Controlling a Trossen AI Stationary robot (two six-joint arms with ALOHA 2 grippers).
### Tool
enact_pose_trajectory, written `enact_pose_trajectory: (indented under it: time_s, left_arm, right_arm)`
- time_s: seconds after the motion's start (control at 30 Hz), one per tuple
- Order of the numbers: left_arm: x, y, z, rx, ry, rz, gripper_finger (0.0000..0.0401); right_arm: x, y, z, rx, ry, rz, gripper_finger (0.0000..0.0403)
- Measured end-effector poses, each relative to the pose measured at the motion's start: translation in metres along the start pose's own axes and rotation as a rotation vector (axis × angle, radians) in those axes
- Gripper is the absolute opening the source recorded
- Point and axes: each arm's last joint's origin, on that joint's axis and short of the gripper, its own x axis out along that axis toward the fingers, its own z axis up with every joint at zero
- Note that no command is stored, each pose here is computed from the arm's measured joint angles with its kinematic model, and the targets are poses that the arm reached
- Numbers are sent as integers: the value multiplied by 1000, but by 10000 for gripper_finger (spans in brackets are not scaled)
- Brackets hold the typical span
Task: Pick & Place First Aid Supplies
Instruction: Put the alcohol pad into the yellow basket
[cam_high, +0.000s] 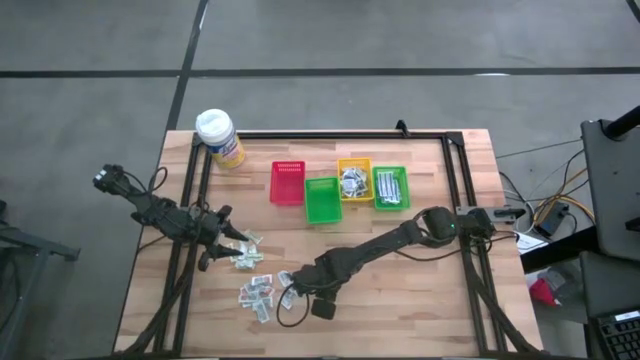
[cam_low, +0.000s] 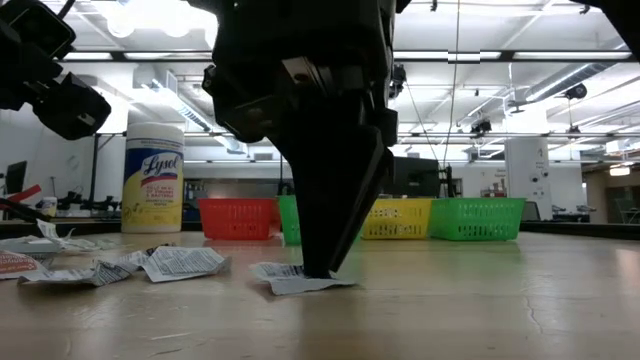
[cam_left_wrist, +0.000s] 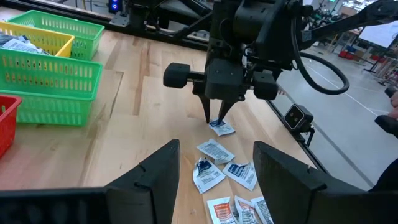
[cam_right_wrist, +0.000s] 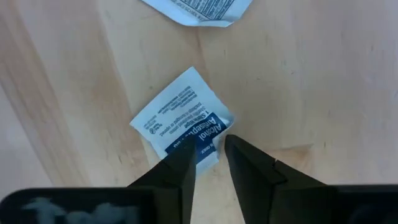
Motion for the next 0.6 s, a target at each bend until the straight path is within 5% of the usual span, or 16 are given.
enact_pose_trajectory:
  time_s: [0.37, 0.6]
  left_arm:
    - [0, 0, 0, 1, 4, 1, 197]
    - [0, 1, -2, 7, 20, 7, 197]
  right_arm:
    - [1, -1, 0, 0, -6, -11, 17]
    - [1, -1, 1, -3, -5, -12, 9]
